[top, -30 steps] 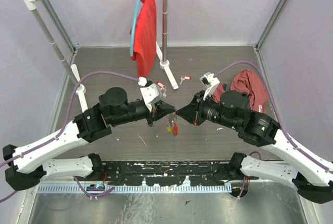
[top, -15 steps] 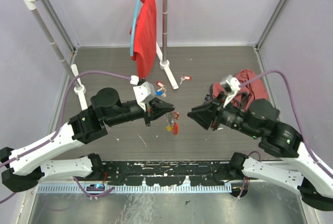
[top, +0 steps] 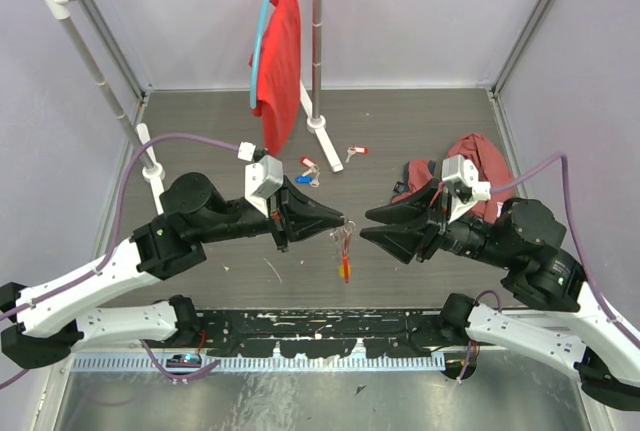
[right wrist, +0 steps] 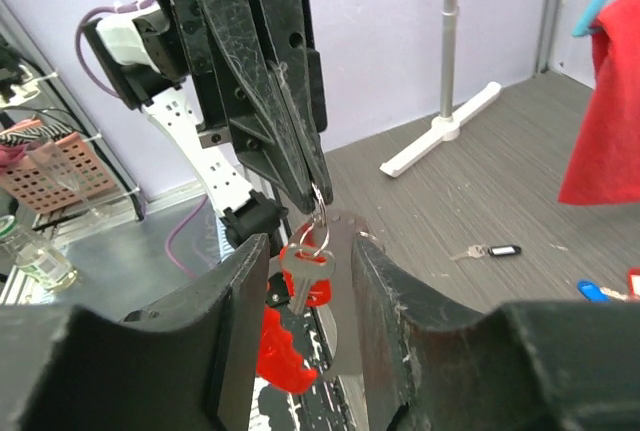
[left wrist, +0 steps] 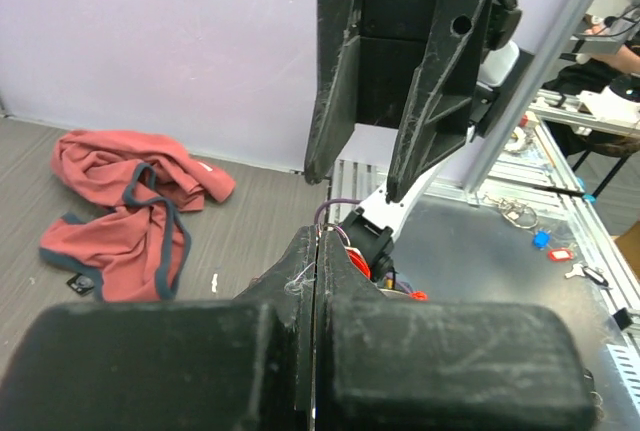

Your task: Put the keys on the keyring

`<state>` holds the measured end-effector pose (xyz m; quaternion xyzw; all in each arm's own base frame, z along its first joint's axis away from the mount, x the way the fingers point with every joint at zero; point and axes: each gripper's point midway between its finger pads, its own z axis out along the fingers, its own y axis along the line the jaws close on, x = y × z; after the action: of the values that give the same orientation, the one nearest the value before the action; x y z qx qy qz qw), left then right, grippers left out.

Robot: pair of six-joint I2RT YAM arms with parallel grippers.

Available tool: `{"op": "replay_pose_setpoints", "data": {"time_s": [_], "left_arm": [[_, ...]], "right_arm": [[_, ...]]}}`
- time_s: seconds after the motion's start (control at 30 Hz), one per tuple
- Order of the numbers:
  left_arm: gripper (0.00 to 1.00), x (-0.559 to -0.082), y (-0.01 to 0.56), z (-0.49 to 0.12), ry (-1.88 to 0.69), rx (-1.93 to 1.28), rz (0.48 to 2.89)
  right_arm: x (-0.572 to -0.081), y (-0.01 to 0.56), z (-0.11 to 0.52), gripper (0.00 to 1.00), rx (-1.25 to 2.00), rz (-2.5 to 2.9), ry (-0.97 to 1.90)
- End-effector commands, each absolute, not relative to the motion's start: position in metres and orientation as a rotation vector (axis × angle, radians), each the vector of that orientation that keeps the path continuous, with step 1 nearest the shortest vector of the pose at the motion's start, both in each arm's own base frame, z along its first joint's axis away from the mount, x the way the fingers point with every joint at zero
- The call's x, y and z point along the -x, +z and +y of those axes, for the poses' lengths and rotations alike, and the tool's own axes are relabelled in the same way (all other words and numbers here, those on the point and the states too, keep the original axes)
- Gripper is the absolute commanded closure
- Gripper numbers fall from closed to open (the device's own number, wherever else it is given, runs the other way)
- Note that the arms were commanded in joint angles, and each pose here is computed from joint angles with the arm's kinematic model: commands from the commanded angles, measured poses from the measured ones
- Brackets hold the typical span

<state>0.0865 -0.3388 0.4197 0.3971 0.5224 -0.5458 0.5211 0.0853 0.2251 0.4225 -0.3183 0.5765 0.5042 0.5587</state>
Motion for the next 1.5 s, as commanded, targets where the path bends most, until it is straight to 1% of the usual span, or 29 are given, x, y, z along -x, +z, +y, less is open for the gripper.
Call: {"op": "replay_pose_setpoints", "data": {"time_s": [0.0, 0.2, 0.37, 0.5, 0.67, 0.83, 0.93, 1.03, 1.13, 1.2, 1.27, 1.47], "left_arm": [[1.00, -0.072, 0.441, -0.337, -1.384, -0.949, 1.153], [1.00, -0.068, 0.442, -0.337, -1.397, -0.966, 1.138], [1.00, -0.066, 0.445, -0.339, -1.410, -0.977, 1.123], [1.00, -0.063, 0.447, -0.339, -1.417, -0.984, 1.115], [1.00, -0.060, 0.450, -0.338, -1.425, -0.987, 1.105], [1.00, -0.059, 0.452, -0.337, -1.427, -0.983, 1.097], [1.00, -0.059, 0.453, -0.337, -1.426, -0.983, 1.096], [1.00, -0.059, 0.452, -0.337, -1.426, -0.985, 1.096], [1.00, -0.058, 0.453, -0.338, -1.429, -0.986, 1.090], [1.00, -0.058, 0.454, -0.339, -1.431, -0.983, 1.087], [1.00, -0.057, 0.456, -0.339, -1.434, -0.983, 1.082], [1.00, -0.057, 0.456, -0.336, -1.434, -0.977, 1.081]], "right_arm": [[-0.076, 0.450, 0.236, 0.56, 0.804, 1.208, 1.252], [-0.076, 0.444, 0.242, 0.56, 0.818, 1.212, 1.272], [-0.074, 0.439, 0.248, 0.62, 0.849, 1.217, 1.292], [-0.075, 0.436, 0.251, 0.63, 0.854, 1.229, 1.292], [-0.076, 0.432, 0.253, 0.71, 0.860, 1.239, 1.295], [-0.075, 0.430, 0.253, 0.71, 0.864, 1.242, 1.299], [-0.073, 0.431, 0.252, 0.78, 0.869, 1.228, 1.305], [-0.073, 0.431, 0.253, 0.81, 0.867, 1.224, 1.307], [-0.073, 0.429, 0.254, 0.86, 0.874, 1.225, 1.309], [-0.072, 0.429, 0.255, 0.91, 0.881, 1.224, 1.313], [-0.071, 0.429, 0.256, 0.98, 0.889, 1.221, 1.317], [-0.072, 0.427, 0.251, 0.99, 0.910, 1.241, 1.273]]}}
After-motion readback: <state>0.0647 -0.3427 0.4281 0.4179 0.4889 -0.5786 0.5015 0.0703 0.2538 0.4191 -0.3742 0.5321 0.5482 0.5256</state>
